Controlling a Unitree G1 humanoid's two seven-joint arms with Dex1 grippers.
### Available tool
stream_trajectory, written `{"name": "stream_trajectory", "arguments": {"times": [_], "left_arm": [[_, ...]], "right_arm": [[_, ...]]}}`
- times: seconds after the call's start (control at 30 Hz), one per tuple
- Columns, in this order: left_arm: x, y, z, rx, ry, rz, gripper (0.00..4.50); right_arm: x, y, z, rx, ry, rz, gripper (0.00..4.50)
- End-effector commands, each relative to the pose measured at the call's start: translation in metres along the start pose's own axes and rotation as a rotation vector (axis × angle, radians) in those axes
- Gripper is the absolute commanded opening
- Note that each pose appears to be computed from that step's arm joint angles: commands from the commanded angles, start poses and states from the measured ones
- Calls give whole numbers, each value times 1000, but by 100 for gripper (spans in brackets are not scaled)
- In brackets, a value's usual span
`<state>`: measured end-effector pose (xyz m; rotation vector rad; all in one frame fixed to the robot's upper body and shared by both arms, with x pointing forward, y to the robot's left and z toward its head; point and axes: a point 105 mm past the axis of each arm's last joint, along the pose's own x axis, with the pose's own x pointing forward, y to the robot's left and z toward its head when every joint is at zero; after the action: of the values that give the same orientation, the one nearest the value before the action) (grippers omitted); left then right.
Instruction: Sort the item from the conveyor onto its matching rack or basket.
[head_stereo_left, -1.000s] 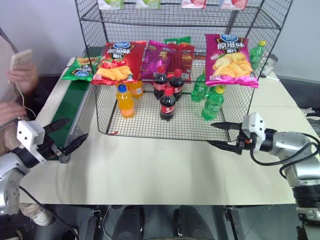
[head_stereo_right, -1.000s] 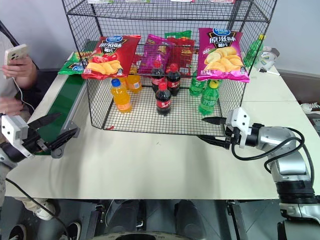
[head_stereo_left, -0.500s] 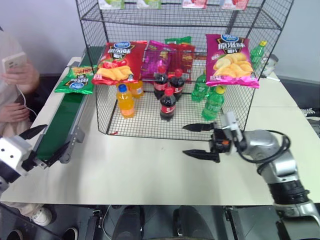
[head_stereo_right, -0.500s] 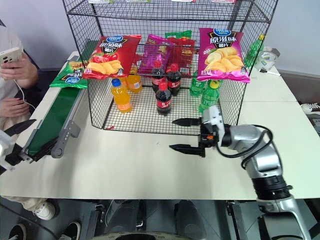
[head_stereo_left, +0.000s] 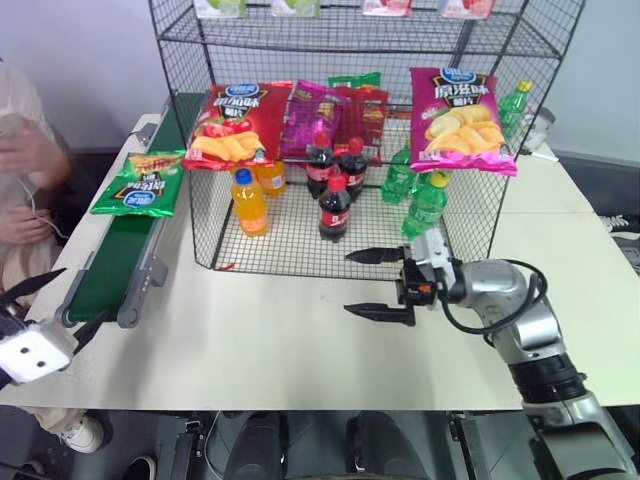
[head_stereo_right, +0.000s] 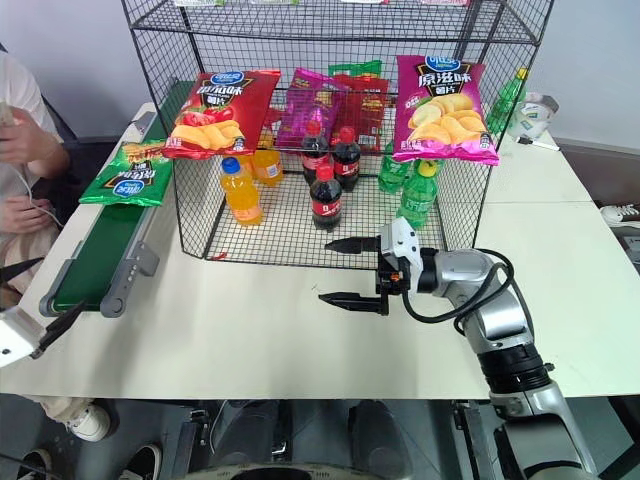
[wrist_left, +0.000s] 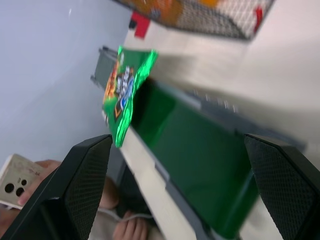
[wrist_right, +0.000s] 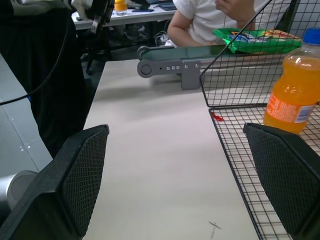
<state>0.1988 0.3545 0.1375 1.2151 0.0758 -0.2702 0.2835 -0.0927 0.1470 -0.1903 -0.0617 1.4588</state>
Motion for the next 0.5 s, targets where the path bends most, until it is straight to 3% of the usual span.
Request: {"name": "stream_trajectory", "arguments": {"times": [0.03, 0.5], "left_arm": [[-6, 13, -1, 58, 9, 74, 450], [-5, -7, -13, 111, 18, 33, 450]], "right_arm": [[2, -4, 11, -52, -20, 5, 449], [-5, 2, 2, -52, 25, 11, 449]]}}
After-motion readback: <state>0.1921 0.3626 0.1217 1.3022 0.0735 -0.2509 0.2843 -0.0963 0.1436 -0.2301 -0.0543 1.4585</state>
